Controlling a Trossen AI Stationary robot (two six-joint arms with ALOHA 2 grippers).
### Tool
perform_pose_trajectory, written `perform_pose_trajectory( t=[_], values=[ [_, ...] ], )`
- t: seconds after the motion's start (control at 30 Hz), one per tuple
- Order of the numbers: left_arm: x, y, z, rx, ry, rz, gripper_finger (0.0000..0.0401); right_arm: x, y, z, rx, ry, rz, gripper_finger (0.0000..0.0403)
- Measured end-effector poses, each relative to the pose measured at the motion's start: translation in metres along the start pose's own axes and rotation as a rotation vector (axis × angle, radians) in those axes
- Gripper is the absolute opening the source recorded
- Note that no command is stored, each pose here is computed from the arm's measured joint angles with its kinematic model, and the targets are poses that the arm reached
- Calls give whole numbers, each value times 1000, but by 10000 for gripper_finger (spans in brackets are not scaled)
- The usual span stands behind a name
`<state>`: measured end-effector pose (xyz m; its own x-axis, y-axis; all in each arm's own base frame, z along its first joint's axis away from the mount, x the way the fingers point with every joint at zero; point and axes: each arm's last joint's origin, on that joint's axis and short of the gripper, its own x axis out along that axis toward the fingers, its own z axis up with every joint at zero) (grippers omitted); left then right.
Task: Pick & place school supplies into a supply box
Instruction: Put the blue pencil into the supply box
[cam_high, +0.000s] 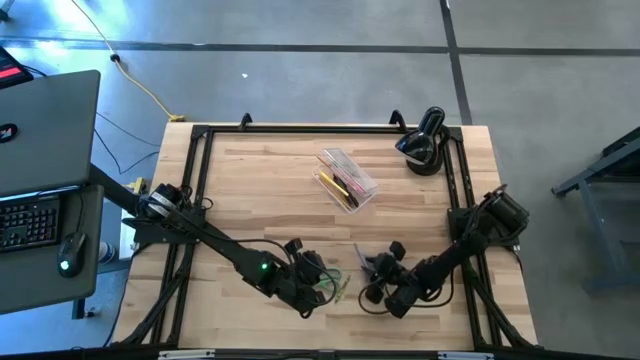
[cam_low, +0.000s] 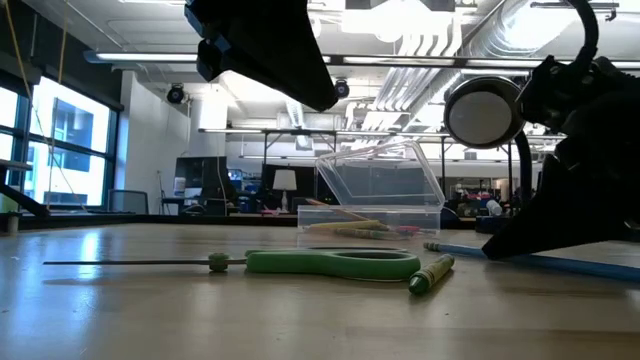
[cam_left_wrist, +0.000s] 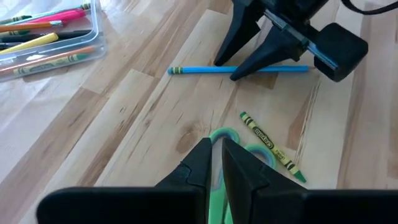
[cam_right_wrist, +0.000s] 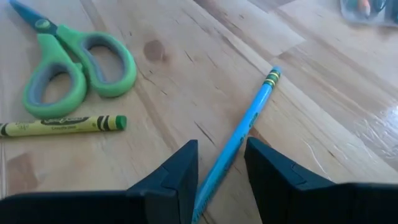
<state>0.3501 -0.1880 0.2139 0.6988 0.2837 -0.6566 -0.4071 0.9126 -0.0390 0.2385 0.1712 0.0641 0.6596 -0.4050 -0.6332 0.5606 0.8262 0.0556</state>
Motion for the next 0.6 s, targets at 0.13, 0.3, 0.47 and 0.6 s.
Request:
perform_pose_trajectory(
  t=[0.13, 0.3, 0.47, 0.6],
  values=[
    [0, -1, 1, -37, -7, -5, 67, 1, 0, 1, 55, 2, -1, 116],
    [0, -1, 2, -47, -16, -11, 67, 0, 2, 0, 75, -2, 17, 116],
    [0, -1, 3, -48, -45, 18, 67, -3, 6, -1, 113, -19, 48, 116],
    [0, 0, 3, -49, -58, 32, 67, -5, 7, -2, 111, -44, 49, 116]
  ],
)
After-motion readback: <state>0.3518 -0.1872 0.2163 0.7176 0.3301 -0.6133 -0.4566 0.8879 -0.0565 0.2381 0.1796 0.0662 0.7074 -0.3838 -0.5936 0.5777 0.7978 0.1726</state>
